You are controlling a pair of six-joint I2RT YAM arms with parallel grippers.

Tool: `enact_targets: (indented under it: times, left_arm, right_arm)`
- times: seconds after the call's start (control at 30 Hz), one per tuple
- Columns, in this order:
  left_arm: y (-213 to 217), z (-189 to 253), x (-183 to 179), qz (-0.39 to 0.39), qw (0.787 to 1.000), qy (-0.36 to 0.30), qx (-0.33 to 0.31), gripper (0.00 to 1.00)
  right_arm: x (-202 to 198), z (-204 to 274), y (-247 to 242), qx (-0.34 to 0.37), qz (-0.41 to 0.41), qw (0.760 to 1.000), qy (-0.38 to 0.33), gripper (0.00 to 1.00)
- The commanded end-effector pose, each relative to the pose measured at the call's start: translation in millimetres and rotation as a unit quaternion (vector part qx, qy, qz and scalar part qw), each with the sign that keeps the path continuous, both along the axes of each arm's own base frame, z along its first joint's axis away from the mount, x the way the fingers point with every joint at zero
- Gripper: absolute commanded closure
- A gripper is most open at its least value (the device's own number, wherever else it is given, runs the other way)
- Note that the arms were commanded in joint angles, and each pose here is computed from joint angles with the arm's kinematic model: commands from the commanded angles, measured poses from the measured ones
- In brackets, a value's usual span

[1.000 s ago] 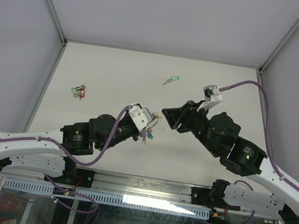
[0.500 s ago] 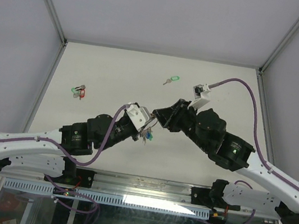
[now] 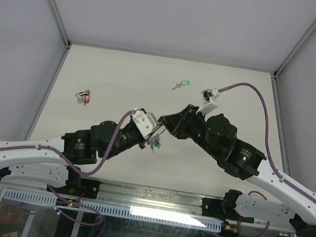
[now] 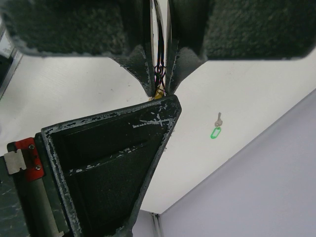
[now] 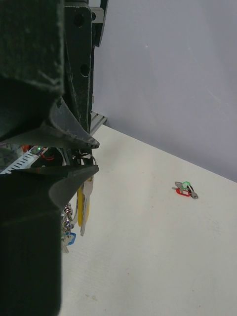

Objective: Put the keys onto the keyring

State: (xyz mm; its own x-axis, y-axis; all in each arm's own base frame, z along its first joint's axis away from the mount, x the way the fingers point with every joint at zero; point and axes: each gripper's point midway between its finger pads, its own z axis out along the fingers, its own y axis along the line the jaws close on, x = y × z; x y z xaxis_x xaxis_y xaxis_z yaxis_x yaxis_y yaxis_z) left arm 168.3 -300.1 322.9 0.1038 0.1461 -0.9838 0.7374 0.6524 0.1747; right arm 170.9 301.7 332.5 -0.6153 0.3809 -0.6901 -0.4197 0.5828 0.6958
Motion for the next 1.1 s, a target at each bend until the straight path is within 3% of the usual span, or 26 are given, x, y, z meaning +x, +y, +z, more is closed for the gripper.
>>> enact_targets:
  times: [0.0,0.13,0.2,0.33,0.5,1.07]
  left_arm:
    - [1.4,26.0,-2.4,0.000,0.998,-0.011,-0.054,1.00]
    - [0.9,25.2,-1.9,0.001,0.999,-0.011,-0.052,1.00]
    - [0.7,23.8,-1.6,0.001,0.999,-0.011,-0.050,1.00]
    - [2.4,21.7,-2.3,0.001,0.999,-0.010,-0.050,0.82]
    - [9.2,16.0,-5.3,-0.001,0.998,-0.001,-0.058,0.72]
    - [23.2,-4.7,-14.3,-0.009,0.997,0.027,-0.065,0.69]
  right_arm:
    - [-0.7,20.4,10.2,0.047,0.014,0.999,-0.006,0.82]
    - [-1.6,21.1,11.0,0.048,0.019,0.999,-0.005,1.00]
    - [-2.2,22.9,9.4,0.049,0.020,0.999,-0.006,1.00]
    - [0.8,28.7,0.7,0.048,0.002,0.999,-0.011,1.00]
    - [3.9,40.3,-6.3,0.055,-0.013,0.998,-0.023,1.00]
    - [5.9,55.8,-5.5,0.070,-0.015,0.997,-0.037,1.00]
